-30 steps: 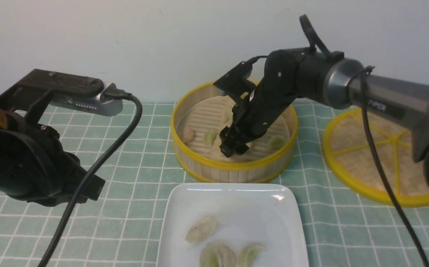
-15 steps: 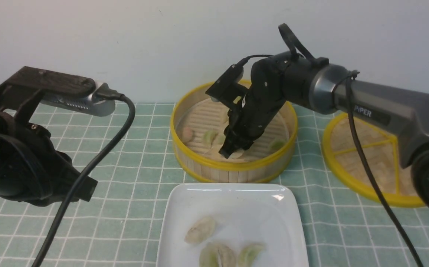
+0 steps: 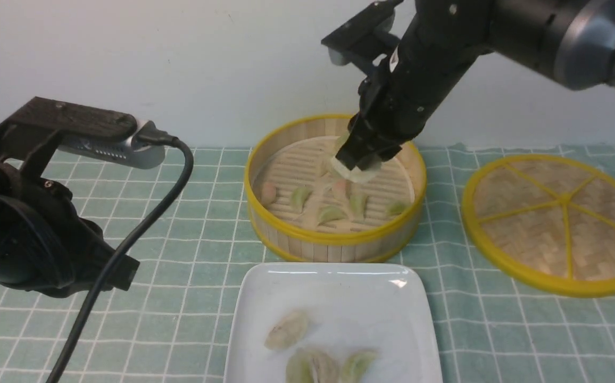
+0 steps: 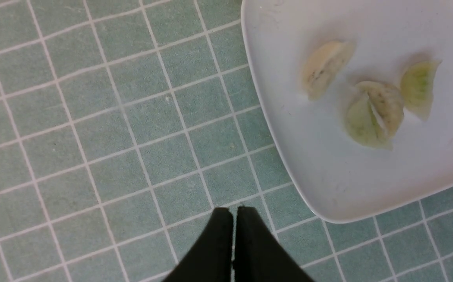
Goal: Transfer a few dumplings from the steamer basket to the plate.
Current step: Use the right arm to grab a dumpling from inside the steamer, then use the right arm to put the dumpling into the plate
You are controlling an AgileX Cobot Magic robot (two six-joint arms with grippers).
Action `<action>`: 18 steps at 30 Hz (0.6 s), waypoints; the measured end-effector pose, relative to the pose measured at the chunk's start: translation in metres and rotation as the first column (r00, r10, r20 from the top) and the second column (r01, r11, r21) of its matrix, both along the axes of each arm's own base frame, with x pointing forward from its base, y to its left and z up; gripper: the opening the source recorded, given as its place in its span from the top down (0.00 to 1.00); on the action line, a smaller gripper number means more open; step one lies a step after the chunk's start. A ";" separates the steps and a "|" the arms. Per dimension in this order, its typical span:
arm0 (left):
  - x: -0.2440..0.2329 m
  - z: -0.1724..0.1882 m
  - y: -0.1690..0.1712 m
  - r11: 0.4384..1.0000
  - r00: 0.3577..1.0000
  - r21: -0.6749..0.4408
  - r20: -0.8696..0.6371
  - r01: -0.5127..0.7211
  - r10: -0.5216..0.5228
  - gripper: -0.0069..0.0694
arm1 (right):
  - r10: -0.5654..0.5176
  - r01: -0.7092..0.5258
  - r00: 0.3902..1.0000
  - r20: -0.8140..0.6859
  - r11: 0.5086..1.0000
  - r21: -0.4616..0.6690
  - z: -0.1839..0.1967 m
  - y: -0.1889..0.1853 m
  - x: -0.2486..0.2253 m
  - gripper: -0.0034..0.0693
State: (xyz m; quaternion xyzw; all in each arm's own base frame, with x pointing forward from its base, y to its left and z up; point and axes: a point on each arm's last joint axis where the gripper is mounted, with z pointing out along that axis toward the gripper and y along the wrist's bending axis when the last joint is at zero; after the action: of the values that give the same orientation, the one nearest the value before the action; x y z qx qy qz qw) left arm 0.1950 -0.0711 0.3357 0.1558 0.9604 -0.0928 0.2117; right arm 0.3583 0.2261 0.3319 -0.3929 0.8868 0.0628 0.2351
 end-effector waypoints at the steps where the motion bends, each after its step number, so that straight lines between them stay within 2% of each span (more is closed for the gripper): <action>1: 0.000 0.000 0.000 1.000 1.000 0.000 0.000 0.000 0.000 0.92 | 0.000 0.000 1.000 0.001 1.000 0.005 0.002 0.000 -0.001 0.76; 4: 0.000 0.000 0.000 1.000 1.000 0.000 0.001 0.000 0.000 0.92 | 0.006 -0.005 1.000 -0.021 0.997 0.075 0.018 -0.006 -0.021 0.76; 7: 0.000 0.000 0.000 1.000 1.000 0.000 0.001 0.000 0.000 0.92 | 0.013 -0.004 0.995 -0.104 0.996 0.086 0.005 -0.011 -0.039 0.76; 10: 0.000 0.000 0.000 1.000 1.000 0.000 0.002 0.000 0.000 0.92 | 0.000 0.011 0.969 -0.248 0.999 0.044 -0.036 -0.018 -0.055 0.76; 11: 0.000 0.000 0.000 1.000 1.000 0.000 0.002 0.000 0.000 0.92 | -0.001 0.012 0.967 -0.254 0.999 0.040 -0.040 -0.018 -0.056 0.76; 12: 0.000 0.000 0.000 1.000 1.000 0.000 0.003 0.000 0.000 0.92 | -0.022 0.035 0.956 -0.293 0.999 0.040 -0.061 -0.019 -0.060 0.76; 18: 0.000 0.000 0.000 1.000 1.000 0.000 0.003 0.000 0.000 0.92 | -0.125 0.157 0.937 -0.325 0.985 0.073 -0.133 -0.015 -0.056 0.75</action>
State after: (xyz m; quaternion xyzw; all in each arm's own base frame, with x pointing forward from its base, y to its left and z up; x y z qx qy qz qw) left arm 0.1947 -0.0710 0.3359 0.1558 0.9600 -0.0927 0.2132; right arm 0.3025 0.2110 0.1991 -0.3008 0.9349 0.1519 0.1114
